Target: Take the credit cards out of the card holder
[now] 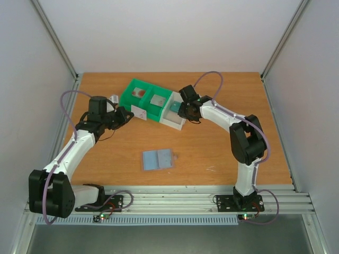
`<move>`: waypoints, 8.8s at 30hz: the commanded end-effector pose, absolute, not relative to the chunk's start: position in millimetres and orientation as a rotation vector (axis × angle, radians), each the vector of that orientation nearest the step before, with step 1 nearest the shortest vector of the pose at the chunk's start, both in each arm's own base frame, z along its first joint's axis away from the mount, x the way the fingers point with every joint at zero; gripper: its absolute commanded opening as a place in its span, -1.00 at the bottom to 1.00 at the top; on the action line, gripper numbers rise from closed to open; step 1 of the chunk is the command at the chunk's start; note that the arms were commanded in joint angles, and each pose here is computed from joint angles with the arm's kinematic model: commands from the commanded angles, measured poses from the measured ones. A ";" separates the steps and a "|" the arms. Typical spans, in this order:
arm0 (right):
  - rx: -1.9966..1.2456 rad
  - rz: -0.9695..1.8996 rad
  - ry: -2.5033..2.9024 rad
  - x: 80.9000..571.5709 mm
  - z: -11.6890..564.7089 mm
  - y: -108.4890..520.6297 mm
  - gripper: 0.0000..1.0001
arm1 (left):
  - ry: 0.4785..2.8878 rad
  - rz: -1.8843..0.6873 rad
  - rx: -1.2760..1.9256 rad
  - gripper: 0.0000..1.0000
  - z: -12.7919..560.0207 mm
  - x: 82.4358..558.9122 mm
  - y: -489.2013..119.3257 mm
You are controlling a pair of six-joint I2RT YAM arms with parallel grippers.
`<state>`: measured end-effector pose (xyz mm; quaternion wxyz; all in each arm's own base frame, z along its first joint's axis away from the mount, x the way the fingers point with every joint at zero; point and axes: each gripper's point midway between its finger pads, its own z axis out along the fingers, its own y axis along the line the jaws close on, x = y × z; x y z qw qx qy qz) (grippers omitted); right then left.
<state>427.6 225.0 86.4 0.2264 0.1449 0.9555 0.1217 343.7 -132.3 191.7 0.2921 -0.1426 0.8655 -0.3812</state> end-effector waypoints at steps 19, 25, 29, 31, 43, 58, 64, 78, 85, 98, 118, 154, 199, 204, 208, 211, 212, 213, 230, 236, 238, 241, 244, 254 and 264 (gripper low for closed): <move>0.210 0.605 2.719 348.1 93.5 254.5 -0.77 | 2.299 -1.045 -0.200 -0.99 181.6 387.8 -162.6; 0.233 0.603 2.708 349.7 95.8 253.7 -0.55 | 2.353 -1.012 -0.207 -0.99 159.7 397.0 -175.7; 0.235 0.624 2.678 349.6 102.1 253.2 -0.39 | 2.363 -0.979 -0.211 -0.99 146.9 410.4 -178.8; 0.231 0.630 2.678 348.6 102.0 253.2 -0.34 | 2.382 -0.970 -0.214 -0.99 141.6 417.0 -180.2; 0.182 0.601 2.645 350.1 116.7 248.7 -0.06 | 2.458 -0.936 -0.161 -0.99 114.8 439.1 -190.3; 0.145 0.631 2.573 342.3 156.6 241.8 0.11 | 2.520 -0.866 -0.112 -0.65 98.9 450.9 -197.4; 0.124 0.689 2.561 335.1 177.4 245.1 0.12 | 2.533 -0.809 -0.107 -0.47 112.2 453.0 -191.6; 0.095 0.747 2.550 288.4 211.5 236.0 0.10 | 2.487 -0.859 -0.049 0.06 190.1 417.4 -189.0; -0.017 0.747 2.573 251.7 207.2 244.5 -0.01 | 2.482 -0.923 -0.036 -0.01 209.4 348.4 -178.9; -0.296 0.833 2.651 198.0 151.4 311.9 -0.14 | 2.602 -0.981 -0.082 -0.20 159.4 233.9 -161.8; -0.288 0.642 2.806 201.0 56.2 331.1 0.01 | 2.634 -1.177 -0.180 -0.50 89.1 206.8 -189.0; -0.364 0.751 2.810 198.1 50.4 352.5 -0.05 | 2.742 -1.012 -0.294 -0.85 16.1 202.5 -171.5; -0.338 0.895 2.763 203.0 60.6 373.2 -0.53 | 2.645 -1.171 -0.336 -0.59 55.5 200.4 -181.3; -0.317 0.855 2.778 209.6 50.3 366.1 -0.53 | 2.637 -1.184 -0.325 -0.58 66.7 201.3 -182.8; -0.263 0.867 2.795 215.1 41.9 359.2 -0.52 | 2.615 -1.157 -0.329 -0.49 81.4 201.2 -178.3; -0.271 0.900 2.805 214.6 39.8 363.4 -0.52 | 2.603 -1.111 -0.327 -0.45 87.1 200.9 -172.4; -0.279 0.909 2.807 214.3 40.1 365.9 -0.52 | 2.598 -1.103 -0.324 -0.44 86.9 201.3 -171.5; -0.282 0.916 2.808 214.6 40.1 367.9 -0.52 | 2.599 -1.100 -0.321 -0.44 85.4 201.6 -171.4; -0.227 1.104 2.802 222.9 29.0 366.8 -0.54 | 2.703 -1.032 -0.319 -0.91 39.9 206.0 -172.2; -0.235 1.121 2.808 222.4 28.2 366.1 -0.53 | 2.704 -1.038 -0.344 -0.96 31.1 206.5 -172.4; -0.230 1.122 2.811 223.8 27.5 367.4 -0.53 | 2.701 -1.037 -0.356 -0.96 28.5 207.7 -172.3; -0.224 1.119 2.811 224.9 26.9 367.8 -0.53 | 2.705 -1.036 -0.370 -0.96 23.8 207.8 -172.0; -0.219 1.122 2.820 224.1 25.1 368.2 -0.53 | 2.721 -1.021 -0.378 -0.97 18.1 205.5 -170.3; -0.209 1.180 2.797 226.8 28.5 376.5 -0.64 | 2.729 -1.002 -0.371 -0.96 12.6 202.9 -167.8; -0.118 1.023 2.742 239.0 46.0 341.4 -0.98 | 2.744 -0.928 -0.366 -0.86 12.2 200.0 -159.3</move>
